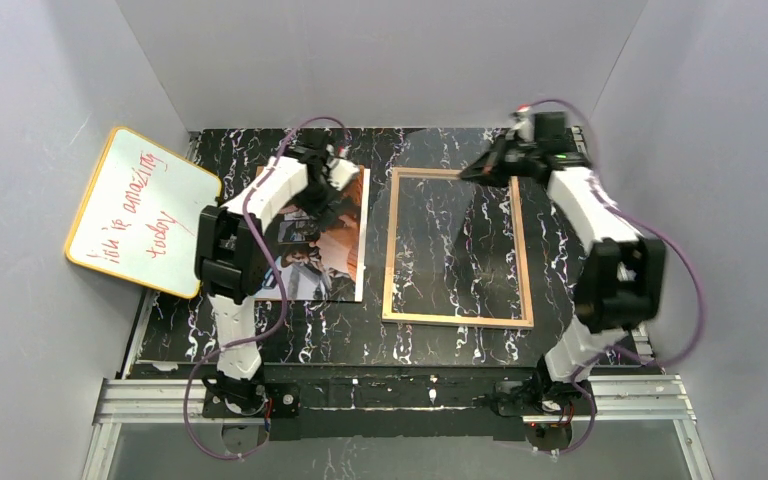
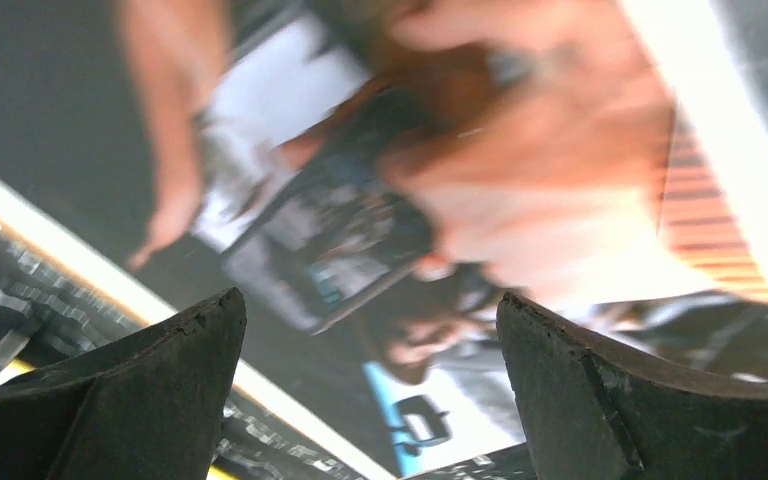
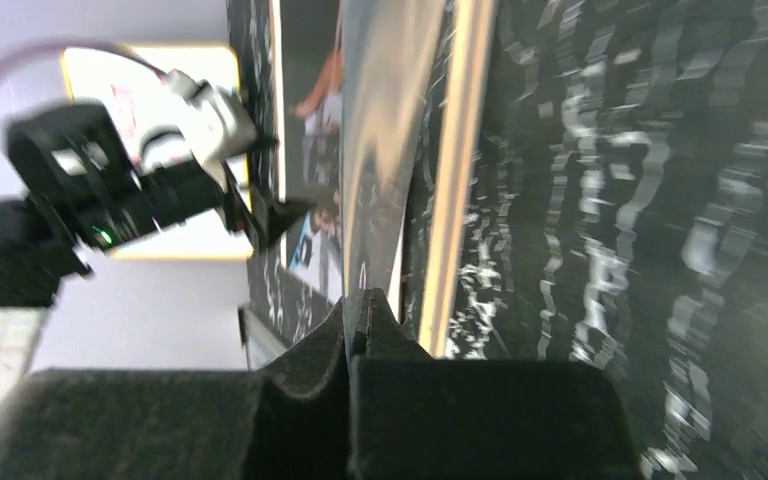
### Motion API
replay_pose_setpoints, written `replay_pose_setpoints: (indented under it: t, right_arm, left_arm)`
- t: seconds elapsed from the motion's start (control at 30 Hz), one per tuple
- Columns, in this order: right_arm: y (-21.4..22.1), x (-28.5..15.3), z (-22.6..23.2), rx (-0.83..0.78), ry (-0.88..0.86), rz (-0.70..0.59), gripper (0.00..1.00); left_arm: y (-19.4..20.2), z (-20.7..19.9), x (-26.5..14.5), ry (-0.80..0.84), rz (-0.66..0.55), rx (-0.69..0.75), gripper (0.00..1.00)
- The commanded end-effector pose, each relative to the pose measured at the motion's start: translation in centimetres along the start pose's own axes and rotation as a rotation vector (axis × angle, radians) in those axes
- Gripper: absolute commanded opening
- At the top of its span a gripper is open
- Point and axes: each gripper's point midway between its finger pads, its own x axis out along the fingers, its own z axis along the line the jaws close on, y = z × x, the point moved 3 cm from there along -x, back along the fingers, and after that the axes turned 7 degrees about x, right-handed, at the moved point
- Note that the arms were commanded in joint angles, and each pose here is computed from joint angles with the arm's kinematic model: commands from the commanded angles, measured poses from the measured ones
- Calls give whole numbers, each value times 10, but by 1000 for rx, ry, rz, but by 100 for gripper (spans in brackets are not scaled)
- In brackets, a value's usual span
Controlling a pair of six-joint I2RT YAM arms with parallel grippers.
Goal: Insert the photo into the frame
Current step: Pick up the photo frame item at the center of the board, then move the photo frame to the center of the board.
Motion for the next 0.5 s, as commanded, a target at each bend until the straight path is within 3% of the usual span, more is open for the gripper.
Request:
replay_pose_setpoints:
  t: [0.0,0.1,0.23,0.47]
  right_arm:
    - [-10,-101,4,-21,55,-177,1]
    - [-24,-149,8,-34,81,-319,1]
    - [-33,-182,20,-69,135,-427,1]
    - [-35,-193,28,-103,162,-461,1]
  left_arm:
    - [-33,-46,-13,85,-58,3,95]
    - [-51,-68,-7,155,-90,-2,95]
    - [-75,-96,-4,218,-129,-2,93]
    - [-111,-131,9,328,-173,-74,84]
